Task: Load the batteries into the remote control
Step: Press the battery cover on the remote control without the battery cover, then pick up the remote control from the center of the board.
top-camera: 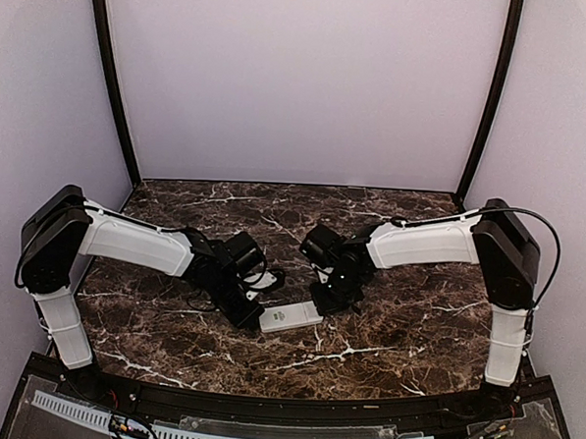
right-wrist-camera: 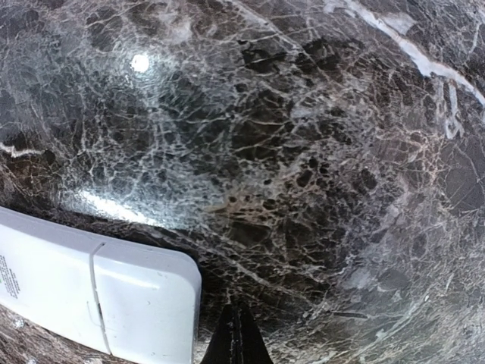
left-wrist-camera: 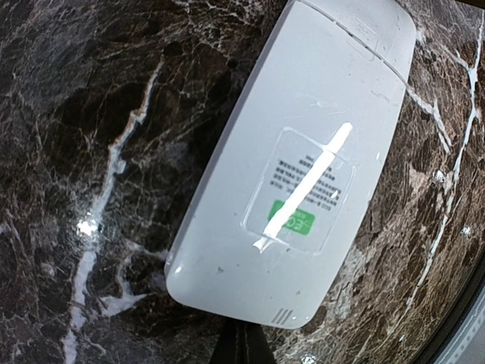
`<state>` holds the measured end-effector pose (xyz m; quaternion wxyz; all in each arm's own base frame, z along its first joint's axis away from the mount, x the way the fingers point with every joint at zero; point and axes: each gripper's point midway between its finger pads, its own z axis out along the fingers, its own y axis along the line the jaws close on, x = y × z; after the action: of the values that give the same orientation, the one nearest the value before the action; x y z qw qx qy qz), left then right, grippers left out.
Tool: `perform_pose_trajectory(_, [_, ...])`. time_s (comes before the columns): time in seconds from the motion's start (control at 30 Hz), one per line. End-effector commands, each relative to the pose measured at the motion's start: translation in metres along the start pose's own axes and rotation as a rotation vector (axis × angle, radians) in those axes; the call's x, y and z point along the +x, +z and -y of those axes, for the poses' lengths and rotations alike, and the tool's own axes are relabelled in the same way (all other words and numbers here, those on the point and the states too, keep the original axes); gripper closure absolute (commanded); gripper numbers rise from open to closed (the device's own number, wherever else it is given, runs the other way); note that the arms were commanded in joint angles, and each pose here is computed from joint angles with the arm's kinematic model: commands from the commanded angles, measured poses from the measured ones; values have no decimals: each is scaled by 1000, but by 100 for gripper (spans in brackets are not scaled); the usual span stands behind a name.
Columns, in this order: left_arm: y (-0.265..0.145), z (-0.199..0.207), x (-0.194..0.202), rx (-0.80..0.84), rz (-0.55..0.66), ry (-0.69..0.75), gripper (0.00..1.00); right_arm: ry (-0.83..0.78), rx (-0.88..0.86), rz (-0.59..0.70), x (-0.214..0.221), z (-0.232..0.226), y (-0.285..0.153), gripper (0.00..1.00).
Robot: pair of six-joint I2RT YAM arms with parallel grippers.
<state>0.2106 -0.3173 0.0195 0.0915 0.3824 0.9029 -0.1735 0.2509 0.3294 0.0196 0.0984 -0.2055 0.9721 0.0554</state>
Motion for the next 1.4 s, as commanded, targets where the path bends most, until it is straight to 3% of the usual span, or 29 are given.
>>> perform_pose_trajectory(0.0, [6, -1, 8, -10, -25, 21, 100, -36, -12, -71, 17, -18, 18, 100])
perform_pose_trajectory(0.17, [7, 13, -20, 60, 22, 44, 100, -59, -221, -75, 13, -83, 13, 100])
perform_pose_trajectory(0.3, [5, 15, -29, 68, 55, 61, 100, -43, -261, -46, 6, -90, 1, 100])
perform_pose_trajectory(0.47, [0, 10, -27, 43, 54, 71, 100, 1, -219, -47, 4, -50, -1, 100])
perform_pose_trajectory(0.57, [-10, -6, -19, -5, 59, 46, 95, 6, -147, 2, -8, -7, -17, 99])
perform_pose_trajectory(0.6, [-14, -14, -19, -23, 63, 33, 89, -8, -119, 26, -15, 8, -25, 90])
perform_pose_trajectory(0.67, [-26, -26, -15, -71, 67, 25, 74, -93, -90, 89, -28, 21, -47, 69])
perform_pose_trajectory(0.7, [-37, -32, -17, -109, 88, 36, 58, -172, -100, 119, -35, 18, -56, 58])
perform_pose_trajectory(0.73, [-42, -35, -17, -131, 98, 40, 51, -257, -133, 146, -40, 10, -65, 49])
perform_pose_trajectory(0.77, [-56, -41, -22, -178, 133, 55, 38, -344, -163, 173, -44, 2, -72, 41])
perform_pose_trajectory(0.97, [-132, -55, -59, -352, 412, 63, 3, -860, -396, 308, -46, -70, -93, 19])
perform_pose_trajectory(1.03, [-157, -60, -66, -396, 510, 51, 1, -1075, -437, 318, -30, -96, -87, 17])
perform_pose_trajectory(1.1, [-176, -67, -68, -420, 577, 29, 1, -1192, -487, 323, -20, -113, -79, 16])
perform_pose_trajectory(1.37, [-202, -87, -58, -433, 644, -48, 1, -1315, -479, 233, -23, -124, -28, 16])
